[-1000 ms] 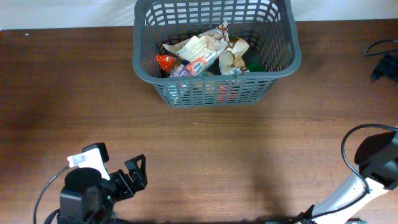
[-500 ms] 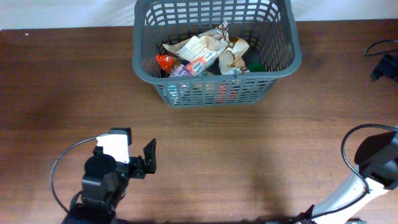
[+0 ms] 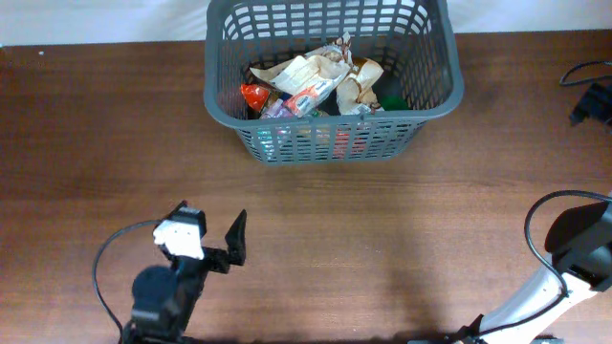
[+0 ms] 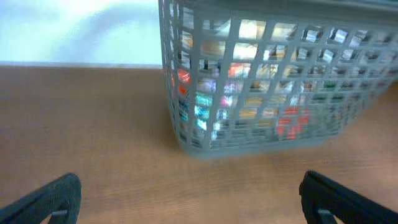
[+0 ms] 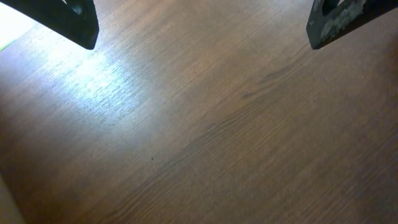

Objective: Pack container

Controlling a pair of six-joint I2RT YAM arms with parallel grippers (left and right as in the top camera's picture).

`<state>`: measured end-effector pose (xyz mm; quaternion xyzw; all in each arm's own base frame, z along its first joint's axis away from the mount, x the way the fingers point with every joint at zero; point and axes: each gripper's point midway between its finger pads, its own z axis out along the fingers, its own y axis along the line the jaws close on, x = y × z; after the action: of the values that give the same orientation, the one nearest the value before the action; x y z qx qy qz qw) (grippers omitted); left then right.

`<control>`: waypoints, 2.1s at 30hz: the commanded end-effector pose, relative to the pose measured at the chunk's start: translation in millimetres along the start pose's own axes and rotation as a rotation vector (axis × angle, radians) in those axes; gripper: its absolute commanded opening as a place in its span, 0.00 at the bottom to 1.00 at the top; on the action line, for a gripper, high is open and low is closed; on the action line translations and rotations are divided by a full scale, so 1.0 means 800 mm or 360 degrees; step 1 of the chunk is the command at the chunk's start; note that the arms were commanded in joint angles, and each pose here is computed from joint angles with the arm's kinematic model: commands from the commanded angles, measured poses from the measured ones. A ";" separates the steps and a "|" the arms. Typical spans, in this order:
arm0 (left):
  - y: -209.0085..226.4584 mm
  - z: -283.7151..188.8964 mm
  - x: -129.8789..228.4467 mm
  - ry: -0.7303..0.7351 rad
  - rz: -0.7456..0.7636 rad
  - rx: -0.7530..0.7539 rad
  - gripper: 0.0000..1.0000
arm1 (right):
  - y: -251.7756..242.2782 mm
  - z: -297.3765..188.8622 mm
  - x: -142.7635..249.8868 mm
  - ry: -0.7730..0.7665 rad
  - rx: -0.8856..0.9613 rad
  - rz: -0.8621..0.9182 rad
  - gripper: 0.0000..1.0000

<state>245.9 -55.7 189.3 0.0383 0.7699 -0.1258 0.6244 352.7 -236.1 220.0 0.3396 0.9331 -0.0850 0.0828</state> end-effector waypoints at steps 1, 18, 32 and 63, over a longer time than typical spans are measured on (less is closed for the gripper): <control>0.005 -0.001 0.008 -0.0080 0.0040 0.0000 0.99 | 0.000 0.002 0.001 0.0008 -0.0001 0.0004 0.99; 0.026 -0.008 0.012 -0.0244 0.0290 -0.0083 0.99 | 0.000 0.002 0.001 0.0008 -0.0001 0.0004 0.99; 0.038 -0.003 0.033 -0.0206 0.0278 -0.0136 0.99 | 0.000 0.002 0.001 0.0008 -0.0001 0.0004 0.99; 0.084 -0.012 0.032 -0.0207 0.0199 -0.0433 0.99 | 0.000 0.002 0.001 0.0008 -0.0001 0.0004 0.99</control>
<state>246.0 5.6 159.4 0.0019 0.7337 0.0121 0.6793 352.8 -236.4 220.1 0.3398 0.9329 -0.0851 0.0831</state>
